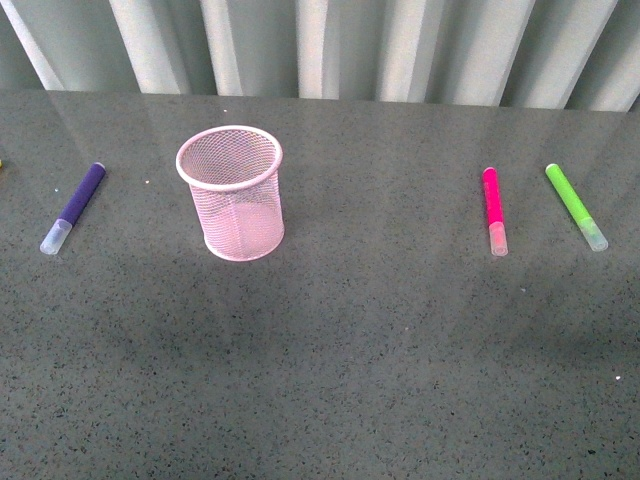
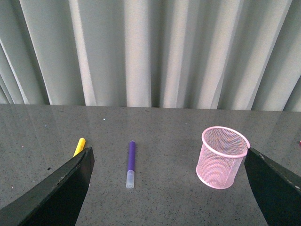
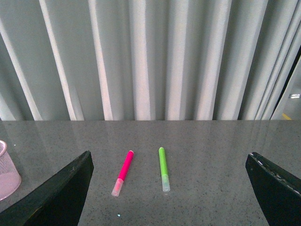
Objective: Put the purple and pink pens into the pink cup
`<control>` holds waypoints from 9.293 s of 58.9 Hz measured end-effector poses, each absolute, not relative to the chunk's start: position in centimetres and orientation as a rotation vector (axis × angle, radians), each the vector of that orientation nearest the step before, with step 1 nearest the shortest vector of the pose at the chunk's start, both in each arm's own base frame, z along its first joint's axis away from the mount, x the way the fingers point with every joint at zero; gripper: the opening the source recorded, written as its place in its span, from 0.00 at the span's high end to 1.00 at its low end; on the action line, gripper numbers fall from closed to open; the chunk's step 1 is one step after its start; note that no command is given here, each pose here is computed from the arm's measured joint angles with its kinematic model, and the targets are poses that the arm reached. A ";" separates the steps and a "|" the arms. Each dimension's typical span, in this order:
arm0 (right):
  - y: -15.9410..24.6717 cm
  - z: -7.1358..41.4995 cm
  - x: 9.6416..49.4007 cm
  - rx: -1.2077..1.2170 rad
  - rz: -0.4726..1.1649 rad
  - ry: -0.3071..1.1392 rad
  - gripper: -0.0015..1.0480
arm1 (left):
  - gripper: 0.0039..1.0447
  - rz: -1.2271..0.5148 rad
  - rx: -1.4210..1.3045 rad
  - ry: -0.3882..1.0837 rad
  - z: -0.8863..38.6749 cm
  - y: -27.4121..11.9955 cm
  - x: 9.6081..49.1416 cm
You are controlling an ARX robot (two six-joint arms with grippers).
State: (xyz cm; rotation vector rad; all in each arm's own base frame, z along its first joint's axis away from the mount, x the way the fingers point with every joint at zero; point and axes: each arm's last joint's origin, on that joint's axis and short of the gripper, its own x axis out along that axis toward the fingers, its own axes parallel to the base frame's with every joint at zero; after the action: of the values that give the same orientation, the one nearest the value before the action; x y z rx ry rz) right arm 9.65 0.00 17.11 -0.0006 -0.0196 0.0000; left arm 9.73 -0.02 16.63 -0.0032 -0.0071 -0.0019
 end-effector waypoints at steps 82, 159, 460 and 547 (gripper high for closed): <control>0.0 17.1 9.6 -0.001 0.000 -0.020 0.07 | 0.06 -0.002 -0.003 -0.007 16.6 0.0 9.7; 0.0 17.1 9.6 -0.001 0.000 -0.020 0.07 | 0.06 0.039 0.054 0.876 17.8 0.0 35.5; 0.0 17.1 9.6 -0.001 0.000 -0.020 0.07 | 0.06 -0.129 -0.058 0.520 14.5 -7.6 29.1; 0.0 17.1 9.6 -0.001 0.000 -0.020 0.07 | 0.97 0.000 -0.007 0.007 16.4 0.0 13.8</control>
State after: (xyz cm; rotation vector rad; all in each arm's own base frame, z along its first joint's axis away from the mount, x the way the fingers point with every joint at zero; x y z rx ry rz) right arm 9.65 0.00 17.11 -0.0006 -0.0196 0.0000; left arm 13.80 -0.02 16.43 -0.0067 0.0074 0.0000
